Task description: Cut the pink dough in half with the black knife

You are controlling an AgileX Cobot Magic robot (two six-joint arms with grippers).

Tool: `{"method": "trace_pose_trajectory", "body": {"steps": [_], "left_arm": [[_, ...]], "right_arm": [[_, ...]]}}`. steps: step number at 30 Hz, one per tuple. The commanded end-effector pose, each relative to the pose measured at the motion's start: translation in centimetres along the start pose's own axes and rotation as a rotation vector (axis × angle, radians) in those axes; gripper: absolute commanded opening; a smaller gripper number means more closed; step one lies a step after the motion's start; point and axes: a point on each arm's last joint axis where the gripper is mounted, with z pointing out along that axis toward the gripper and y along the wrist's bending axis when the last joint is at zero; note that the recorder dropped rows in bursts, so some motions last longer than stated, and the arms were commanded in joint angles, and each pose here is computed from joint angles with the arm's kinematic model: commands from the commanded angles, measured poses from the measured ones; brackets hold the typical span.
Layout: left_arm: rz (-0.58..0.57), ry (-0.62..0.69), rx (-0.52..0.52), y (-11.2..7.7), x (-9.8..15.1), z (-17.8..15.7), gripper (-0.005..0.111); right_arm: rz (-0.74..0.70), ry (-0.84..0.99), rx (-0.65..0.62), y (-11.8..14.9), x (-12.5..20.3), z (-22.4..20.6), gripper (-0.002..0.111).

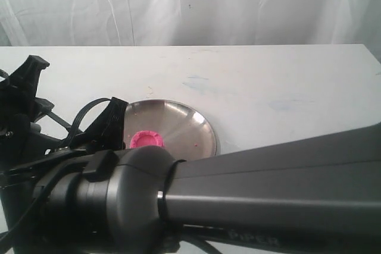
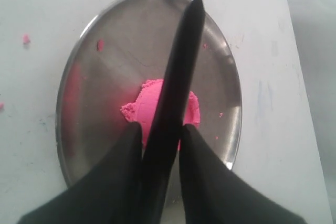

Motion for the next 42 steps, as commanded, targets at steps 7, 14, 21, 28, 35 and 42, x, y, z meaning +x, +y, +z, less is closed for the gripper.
{"method": "trace_pose_trajectory", "body": {"steps": [7, 14, 21, 28, 35, 42], "left_arm": [[0.008, -0.053, 0.010, -0.2, -0.6, -0.3, 0.000], [0.007, -0.065, 0.009, -0.1, -0.7, -0.3, 0.015], [0.011, -0.079, 0.011, -0.2, -0.8, -0.4, 0.060], [0.158, -0.211, 0.049, -1.0, -2.3, -2.7, 0.064], [0.332, -0.141, 0.080, -1.4, -1.9, -4.4, 0.064], [0.546, 0.067, 0.281, -3.0, 0.4, -4.9, 0.064]], "right_arm": [[-0.009, 0.033, 0.020, -0.4, 0.3, 0.0, 0.000], [-0.020, 0.037, 0.015, -0.4, 0.3, 0.0, 0.000], [-0.026, 0.037, 0.015, -0.4, 0.3, 0.0, 0.000], [0.019, 0.176, 0.014, -4.1, 2.0, -0.7, 0.000], [0.199, 0.249, -0.364, -13.1, 5.6, -3.8, 0.000], [0.104, 0.302, -0.475, -13.9, 6.9, -4.3, 0.000]]}}
